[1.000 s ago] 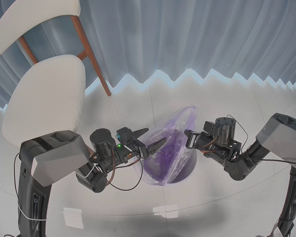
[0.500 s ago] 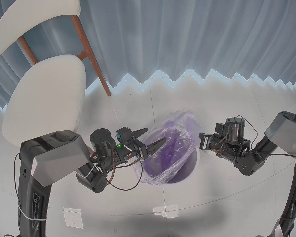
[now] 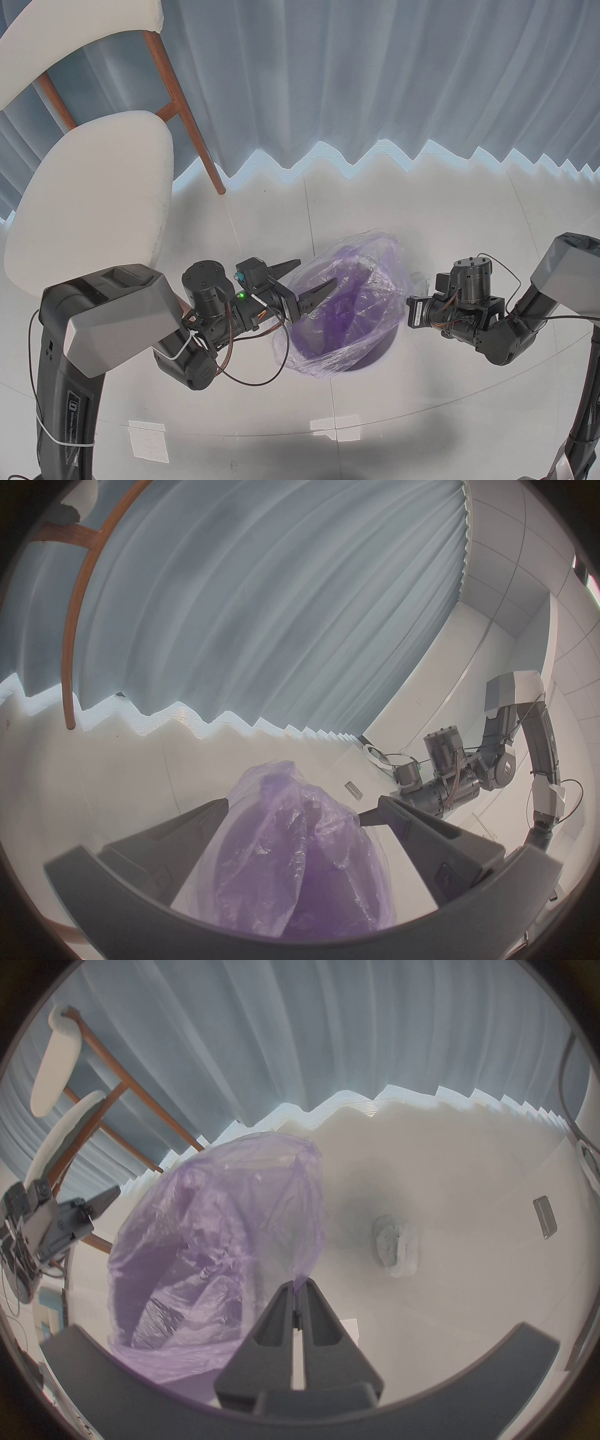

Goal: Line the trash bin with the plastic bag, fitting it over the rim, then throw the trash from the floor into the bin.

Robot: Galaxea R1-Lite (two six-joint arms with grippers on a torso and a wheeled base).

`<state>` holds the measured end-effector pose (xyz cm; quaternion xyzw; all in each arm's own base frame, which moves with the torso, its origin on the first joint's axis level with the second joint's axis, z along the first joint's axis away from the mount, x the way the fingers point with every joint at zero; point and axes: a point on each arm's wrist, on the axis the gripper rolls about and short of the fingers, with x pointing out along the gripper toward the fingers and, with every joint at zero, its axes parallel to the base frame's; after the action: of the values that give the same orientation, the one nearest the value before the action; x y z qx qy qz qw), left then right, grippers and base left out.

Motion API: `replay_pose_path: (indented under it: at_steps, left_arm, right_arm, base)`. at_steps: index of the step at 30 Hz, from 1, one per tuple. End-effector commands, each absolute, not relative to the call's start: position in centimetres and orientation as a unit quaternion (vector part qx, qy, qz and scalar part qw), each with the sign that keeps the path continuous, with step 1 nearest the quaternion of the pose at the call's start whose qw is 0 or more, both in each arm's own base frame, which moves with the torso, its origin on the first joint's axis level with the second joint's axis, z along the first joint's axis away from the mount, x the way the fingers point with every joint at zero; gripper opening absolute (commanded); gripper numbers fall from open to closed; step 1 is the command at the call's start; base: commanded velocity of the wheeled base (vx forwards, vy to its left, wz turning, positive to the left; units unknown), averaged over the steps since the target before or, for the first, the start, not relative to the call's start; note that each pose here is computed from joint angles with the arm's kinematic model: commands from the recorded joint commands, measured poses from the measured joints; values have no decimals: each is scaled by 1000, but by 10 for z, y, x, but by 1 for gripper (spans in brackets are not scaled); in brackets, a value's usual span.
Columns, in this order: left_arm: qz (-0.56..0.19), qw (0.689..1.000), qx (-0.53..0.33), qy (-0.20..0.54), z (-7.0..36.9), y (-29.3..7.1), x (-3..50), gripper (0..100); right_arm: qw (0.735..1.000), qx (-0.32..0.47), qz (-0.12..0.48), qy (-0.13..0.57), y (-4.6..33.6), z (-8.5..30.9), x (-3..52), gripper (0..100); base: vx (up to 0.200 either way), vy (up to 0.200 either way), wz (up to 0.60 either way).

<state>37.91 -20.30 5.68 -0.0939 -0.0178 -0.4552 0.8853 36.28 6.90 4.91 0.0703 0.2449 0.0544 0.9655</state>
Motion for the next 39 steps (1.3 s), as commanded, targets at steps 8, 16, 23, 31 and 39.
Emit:
replay_pose_path:
  at_steps: [8, 16, 23, 31, 39]
  left_arm:
    - [-455, 885, -94, -18, 57, -203, 379, 100]
    - [-455, 885, -94, -17, 57, -203, 379, 100]
    - [-446, 890, -95, -20, 58, -203, 379, 100]
    - [-442, 892, -96, -23, 60, -202, 379, 100]
    - [-436, 894, -102, -39, 75, -206, 375, 100]
  right_arm:
    - [956, 58, 42, 284, 65, 2, 378, 0]
    - [958, 60, 35, 277, 61, -3, 388, 0]
    - [961, 59, 33, 269, 63, 8, 383, 100]
    - [964, 60, 36, 255, 60, 42, 356, 100]
    - [970, 62, 49, 230, 66, 68, 339, 100]
  base:
    - [0, 0, 0]
    - [0, 0, 0]
    - [0, 0, 0]
    - [0, 0, 0]
    - [0, 0, 0]
